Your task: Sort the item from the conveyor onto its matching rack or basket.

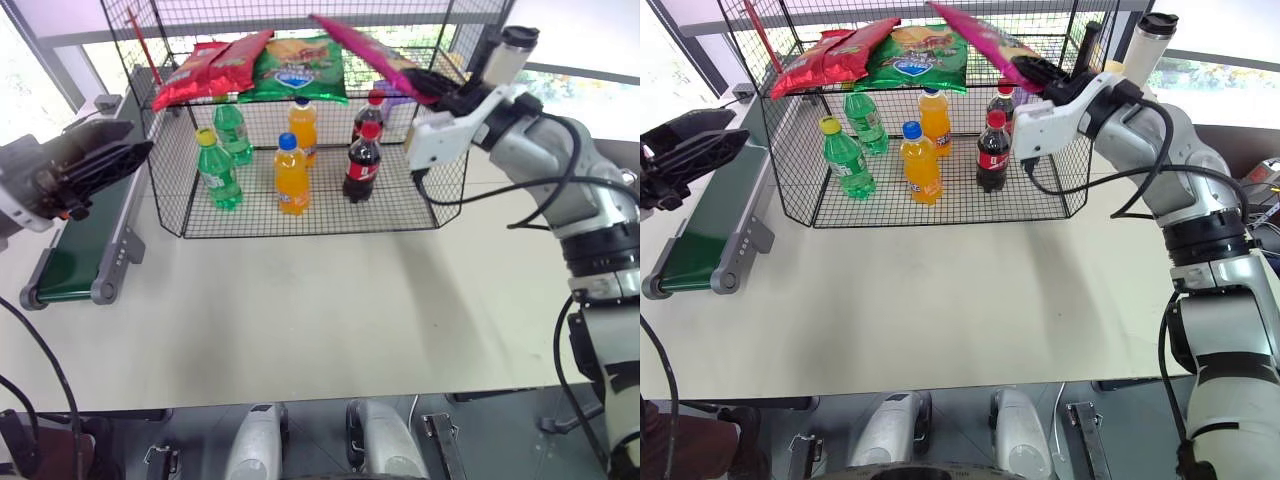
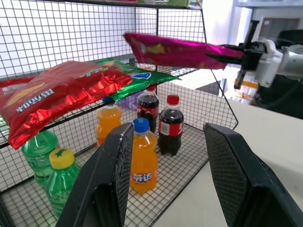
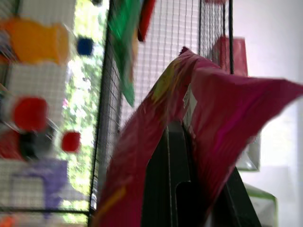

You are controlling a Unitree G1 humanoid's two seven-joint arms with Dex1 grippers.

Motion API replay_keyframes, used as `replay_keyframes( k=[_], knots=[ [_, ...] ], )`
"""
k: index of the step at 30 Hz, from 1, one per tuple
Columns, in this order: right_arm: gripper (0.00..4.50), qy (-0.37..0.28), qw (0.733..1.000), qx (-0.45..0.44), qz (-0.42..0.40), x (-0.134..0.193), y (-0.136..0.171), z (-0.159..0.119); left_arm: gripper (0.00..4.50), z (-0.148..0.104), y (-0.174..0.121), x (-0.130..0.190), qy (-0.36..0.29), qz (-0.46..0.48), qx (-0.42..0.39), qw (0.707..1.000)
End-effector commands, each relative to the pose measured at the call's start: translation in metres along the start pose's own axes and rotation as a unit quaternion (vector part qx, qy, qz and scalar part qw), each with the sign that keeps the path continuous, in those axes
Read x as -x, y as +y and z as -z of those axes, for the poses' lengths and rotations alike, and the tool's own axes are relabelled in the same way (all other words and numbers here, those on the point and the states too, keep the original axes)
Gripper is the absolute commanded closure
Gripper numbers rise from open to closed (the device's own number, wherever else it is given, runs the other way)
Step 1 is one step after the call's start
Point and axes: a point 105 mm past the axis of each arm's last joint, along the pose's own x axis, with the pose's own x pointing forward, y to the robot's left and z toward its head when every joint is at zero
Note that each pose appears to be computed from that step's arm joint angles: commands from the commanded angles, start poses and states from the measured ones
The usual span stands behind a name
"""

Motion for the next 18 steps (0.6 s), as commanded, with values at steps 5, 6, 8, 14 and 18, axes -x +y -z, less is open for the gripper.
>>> replay_keyframes(
  k=[5, 6, 8, 14, 18],
  knots=[
    [4.5, 0.006, 1.0, 0.01, 0.018, -0.009, -0.008, -0.003, 2.1, -0.004, 0.002, 0.0, -0.014, -0.008, -0.016, 1.0],
    [4.5, -0.008, 1.0, -0.001, 0.02, -0.013, -0.007, -0.012, 2.1, -0.004, 0.002, 0.0, -0.014, -0.008, -0.016, 1.0],
    [4.5, -0.028, 0.999, -0.014, 0.008, -0.019, 0.001, -0.025, 2.1, -0.003, 0.003, -0.001, -0.016, -0.009, -0.016, 1.0],
    [4.5, -0.005, 0.998, -0.049, -0.025, -0.037, 0.025, -0.022, 2.1, 0.001, 0.005, -0.003, -0.019, -0.013, -0.013, 1.0],
    [4.5, 0.058, 0.997, -0.053, -0.023, -0.043, 0.022, 0.001, 2.1, 0.002, 0.003, -0.002, -0.02, -0.015, -0.01, 1.0]
  ],
)
